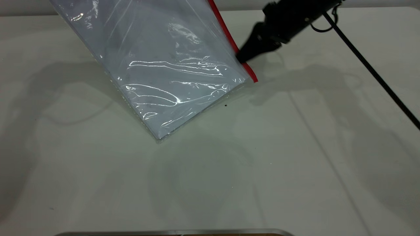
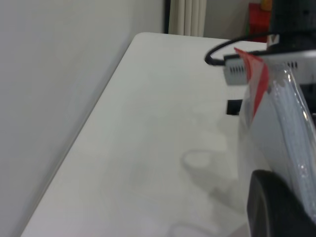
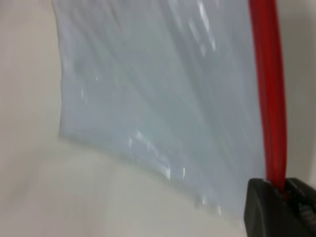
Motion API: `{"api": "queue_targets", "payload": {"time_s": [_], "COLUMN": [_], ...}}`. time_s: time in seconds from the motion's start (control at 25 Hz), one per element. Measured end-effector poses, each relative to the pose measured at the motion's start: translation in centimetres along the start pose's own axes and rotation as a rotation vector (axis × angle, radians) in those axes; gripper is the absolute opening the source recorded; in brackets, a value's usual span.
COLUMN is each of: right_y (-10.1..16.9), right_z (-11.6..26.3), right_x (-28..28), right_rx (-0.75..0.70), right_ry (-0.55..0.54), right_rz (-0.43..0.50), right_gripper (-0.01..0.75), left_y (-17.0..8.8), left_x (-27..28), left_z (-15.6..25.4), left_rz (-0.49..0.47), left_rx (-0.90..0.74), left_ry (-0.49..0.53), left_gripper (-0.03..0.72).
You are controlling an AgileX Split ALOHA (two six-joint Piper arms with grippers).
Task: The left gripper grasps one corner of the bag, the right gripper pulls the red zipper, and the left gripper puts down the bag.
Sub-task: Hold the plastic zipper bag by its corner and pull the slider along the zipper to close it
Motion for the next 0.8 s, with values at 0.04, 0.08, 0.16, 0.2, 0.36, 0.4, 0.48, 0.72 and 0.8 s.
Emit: {"api": "queue_targets", "payload": {"time_s": [0.04, 0.08, 0.16, 0.2, 0.36, 0.4, 0.48, 0.72, 0.8], "right_y": [0.1, 0.0, -0.1, -0.1, -0.3, -0.4, -0.8, -1.3, -0.8], "right_z": [0.6, 1.2, 2.3, 2.4, 2.4, 2.3, 2.2, 0.2, -1.8], "right_x": [0.1, 0.2, 0.5, 0.5, 0.5, 0.5, 0.5, 1.7, 3.2], "right_rx": [-0.009, -0.013, -0.024, -0.038, -0.066, -0.071, -0.073, -0.116, -0.105], "right_ry": [0.031, 0.068, 0.125, 0.131, 0.129, 0.12, 0.113, 0.023, -0.031], "right_rz": [-0.011, -0.014, -0.02, -0.022, -0.007, 0.003, 0.029, 0.076, 0.078], "right_gripper": [0.044, 0.044, 0.045, 0.045, 0.065, 0.08, 0.135, 0.443, 0.508], "left_y": [0.0, 0.0, 0.0, 0.0, 0.0, 0.0, 0.1, 0.1, 0.2], "left_x": [0.0, 0.0, 0.0, 0.0, 0.0, 0.0, 0.2, 0.7, 0.7], "left_z": [0.0, 0.0, -0.2, -0.2, -0.2, -0.2, -0.3, 0.6, 1.2], "left_rz": [0.0, 0.0, -0.004, -0.003, -0.003, -0.003, -0.007, -0.017, -0.036], "left_rx": [0.0, 0.0, 0.001, 0.001, 0.002, 0.006, 0.029, 0.111, 0.166], "left_ry": [0.0, -0.001, -0.009, -0.008, -0.008, -0.007, -0.002, 0.085, 0.104], "left_gripper": [0.05, 0.05, 0.05, 0.05, 0.05, 0.05, 0.05, 0.05, 0.05]}}
Point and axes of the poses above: a point on each arm's last joint axis where the gripper is mounted, x pointing back along that axis away from the gripper, y along the wrist's bending axis when the last joint is at zero, z = x × y, the point moved 6 cm from there along -x, pointing out along that axis toward the gripper, and after that the axes turned 7 degrees about x, right-handed, at the moved point
